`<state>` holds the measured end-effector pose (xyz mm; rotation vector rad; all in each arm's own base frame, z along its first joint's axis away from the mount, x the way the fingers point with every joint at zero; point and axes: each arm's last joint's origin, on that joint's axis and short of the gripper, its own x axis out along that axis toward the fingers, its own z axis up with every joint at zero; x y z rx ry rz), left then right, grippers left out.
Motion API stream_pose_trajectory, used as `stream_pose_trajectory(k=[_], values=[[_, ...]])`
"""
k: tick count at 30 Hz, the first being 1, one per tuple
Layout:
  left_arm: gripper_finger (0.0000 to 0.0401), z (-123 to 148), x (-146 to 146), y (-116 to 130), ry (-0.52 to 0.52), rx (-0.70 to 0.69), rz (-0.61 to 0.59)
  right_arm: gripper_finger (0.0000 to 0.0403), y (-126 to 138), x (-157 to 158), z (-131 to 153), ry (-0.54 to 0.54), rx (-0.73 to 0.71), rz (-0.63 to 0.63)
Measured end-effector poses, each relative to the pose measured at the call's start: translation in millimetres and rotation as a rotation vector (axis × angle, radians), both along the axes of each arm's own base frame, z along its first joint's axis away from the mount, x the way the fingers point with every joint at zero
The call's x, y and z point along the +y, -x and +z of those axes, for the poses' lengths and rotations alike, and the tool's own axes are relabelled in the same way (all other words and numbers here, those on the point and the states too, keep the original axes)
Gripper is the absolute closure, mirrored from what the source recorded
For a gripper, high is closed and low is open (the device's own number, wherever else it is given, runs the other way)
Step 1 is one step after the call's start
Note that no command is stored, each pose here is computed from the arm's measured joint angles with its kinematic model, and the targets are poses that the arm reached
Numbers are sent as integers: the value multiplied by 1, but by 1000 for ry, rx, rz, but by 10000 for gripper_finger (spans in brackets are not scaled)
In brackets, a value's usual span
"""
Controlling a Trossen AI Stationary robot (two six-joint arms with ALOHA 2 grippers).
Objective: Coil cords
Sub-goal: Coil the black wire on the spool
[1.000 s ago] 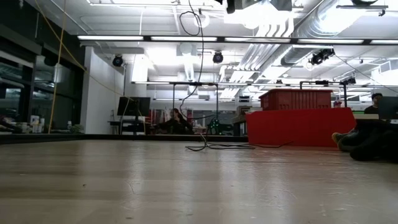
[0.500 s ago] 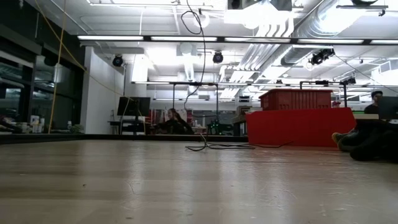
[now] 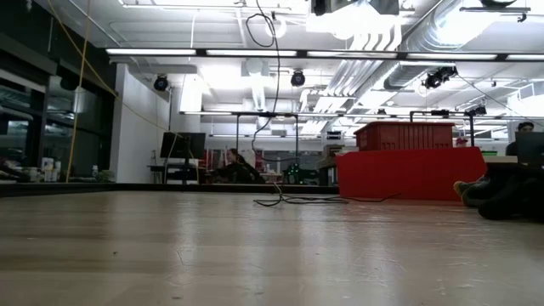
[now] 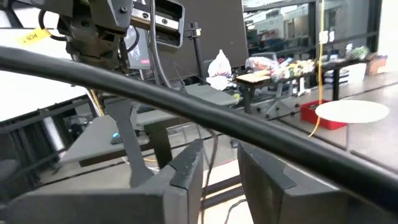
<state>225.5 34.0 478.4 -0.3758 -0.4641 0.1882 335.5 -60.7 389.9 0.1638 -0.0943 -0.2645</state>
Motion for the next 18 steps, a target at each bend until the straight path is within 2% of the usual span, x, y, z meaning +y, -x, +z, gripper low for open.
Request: stream_pose_trajectory(k=[8,13,18], values=[[401,0,0,0,0,-5,-4,277,-6,0,-5,-17,-1,20],[401,0,0,0,6,-7,-7,282,-6,0,-5,-16,-6,20],[401,0,0,0,16,-2,-11,305,-6,0,-4,-15,-17,20]])
